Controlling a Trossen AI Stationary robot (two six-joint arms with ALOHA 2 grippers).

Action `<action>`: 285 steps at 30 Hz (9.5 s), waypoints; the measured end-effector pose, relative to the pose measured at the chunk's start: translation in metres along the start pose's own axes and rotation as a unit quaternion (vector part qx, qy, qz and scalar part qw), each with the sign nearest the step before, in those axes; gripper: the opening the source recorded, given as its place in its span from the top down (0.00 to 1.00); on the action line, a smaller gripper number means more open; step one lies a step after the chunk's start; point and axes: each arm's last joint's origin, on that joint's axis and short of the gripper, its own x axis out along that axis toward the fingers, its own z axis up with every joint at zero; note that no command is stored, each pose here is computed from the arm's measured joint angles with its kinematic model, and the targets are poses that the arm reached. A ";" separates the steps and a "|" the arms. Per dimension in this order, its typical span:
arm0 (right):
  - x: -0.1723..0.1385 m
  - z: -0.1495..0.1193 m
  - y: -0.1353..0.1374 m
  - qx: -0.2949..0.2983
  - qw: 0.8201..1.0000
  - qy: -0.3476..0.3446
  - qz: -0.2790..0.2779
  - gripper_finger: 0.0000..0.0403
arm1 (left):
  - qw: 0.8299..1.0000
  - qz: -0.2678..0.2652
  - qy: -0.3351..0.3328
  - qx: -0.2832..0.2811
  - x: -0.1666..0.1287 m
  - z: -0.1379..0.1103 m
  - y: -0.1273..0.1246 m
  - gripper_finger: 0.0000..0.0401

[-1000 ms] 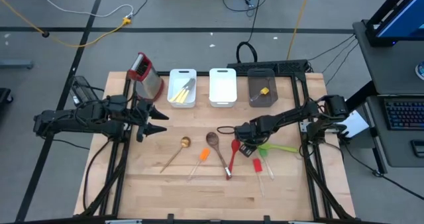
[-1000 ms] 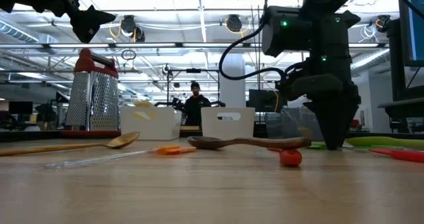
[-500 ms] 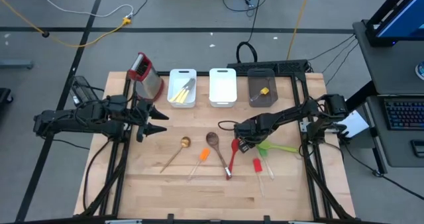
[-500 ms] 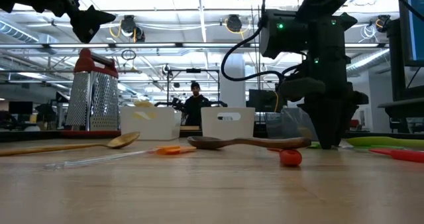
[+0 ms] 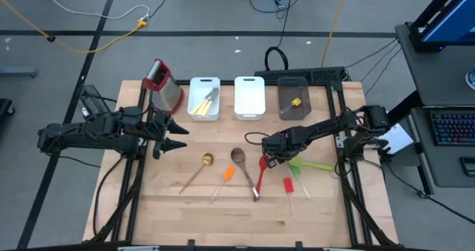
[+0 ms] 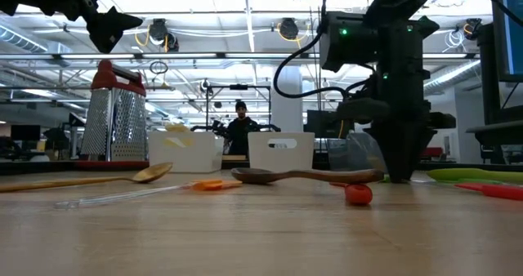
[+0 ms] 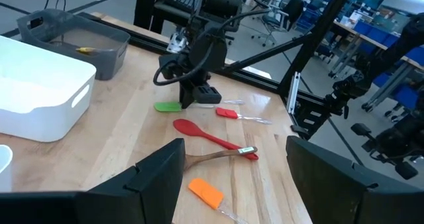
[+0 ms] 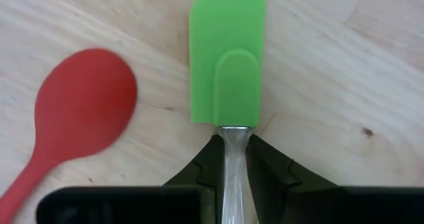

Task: Pick & Place Kitchen Items
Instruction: Put the top green spatula into the black bin

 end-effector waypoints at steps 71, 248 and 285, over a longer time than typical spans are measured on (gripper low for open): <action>-0.163 0.057 -0.064 0.038 0.872 -0.370 0.319 0.98 | 1.000 0.000 0.000 -0.022 0.000 0.000 0.000 0.33; 0.006 0.053 0.082 0.159 0.986 -0.053 0.011 0.88 | 0.999 0.009 0.024 -0.046 0.000 -0.005 0.002 0.33; -0.036 0.075 0.071 0.162 0.978 -0.111 0.075 0.35 | 0.999 0.010 0.023 -0.048 0.000 -0.005 0.002 0.33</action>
